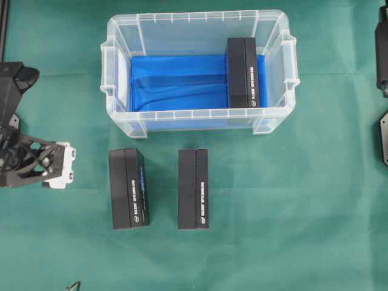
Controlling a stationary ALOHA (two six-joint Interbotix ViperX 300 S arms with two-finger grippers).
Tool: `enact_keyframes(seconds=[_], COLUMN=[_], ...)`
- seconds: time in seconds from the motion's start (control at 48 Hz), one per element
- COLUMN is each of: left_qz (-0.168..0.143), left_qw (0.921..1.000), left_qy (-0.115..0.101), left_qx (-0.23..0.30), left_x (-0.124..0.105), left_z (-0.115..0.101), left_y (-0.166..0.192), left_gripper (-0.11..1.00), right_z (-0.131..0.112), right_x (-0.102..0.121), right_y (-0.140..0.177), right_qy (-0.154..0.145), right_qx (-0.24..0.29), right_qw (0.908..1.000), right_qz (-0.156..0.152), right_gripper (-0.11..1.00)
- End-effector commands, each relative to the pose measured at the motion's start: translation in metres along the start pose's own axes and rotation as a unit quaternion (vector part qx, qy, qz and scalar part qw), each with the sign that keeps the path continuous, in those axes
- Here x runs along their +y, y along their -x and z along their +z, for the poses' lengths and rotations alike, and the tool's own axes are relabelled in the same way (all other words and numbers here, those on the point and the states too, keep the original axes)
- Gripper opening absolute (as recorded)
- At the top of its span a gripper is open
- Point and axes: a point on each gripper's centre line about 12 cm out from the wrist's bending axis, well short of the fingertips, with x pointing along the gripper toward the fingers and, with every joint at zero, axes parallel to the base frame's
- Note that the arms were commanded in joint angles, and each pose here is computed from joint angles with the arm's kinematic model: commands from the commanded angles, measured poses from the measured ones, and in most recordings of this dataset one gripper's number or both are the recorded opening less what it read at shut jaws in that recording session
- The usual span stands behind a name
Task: Take the box out of the case with the left arm.
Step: 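Open the left gripper, release the box, and withdraw to the left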
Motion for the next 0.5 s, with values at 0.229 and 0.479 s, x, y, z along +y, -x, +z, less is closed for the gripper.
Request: enact_keyframes(seconds=[0.229,0.479], left_qz=[-0.015,-0.020], left_qw=[0.9995,0.9983], left_qy=[0.018,0.021], left_qx=[-0.023,-0.051], left_x=[-0.010,-0.004], left_z=[0.048,0.108], left_y=[0.009,0.015], left_gripper=[0.89,0.87], right_z=[0.001,0.000], right_x=[0.000,0.000], right_y=[0.004,0.000], right_qy=[-0.002,-0.001], right_qx=[-0.006,0.000], right_qw=[1.0000,1.0000], right_qz=[0.000,-0.001], right_gripper=[0.00,0.00])
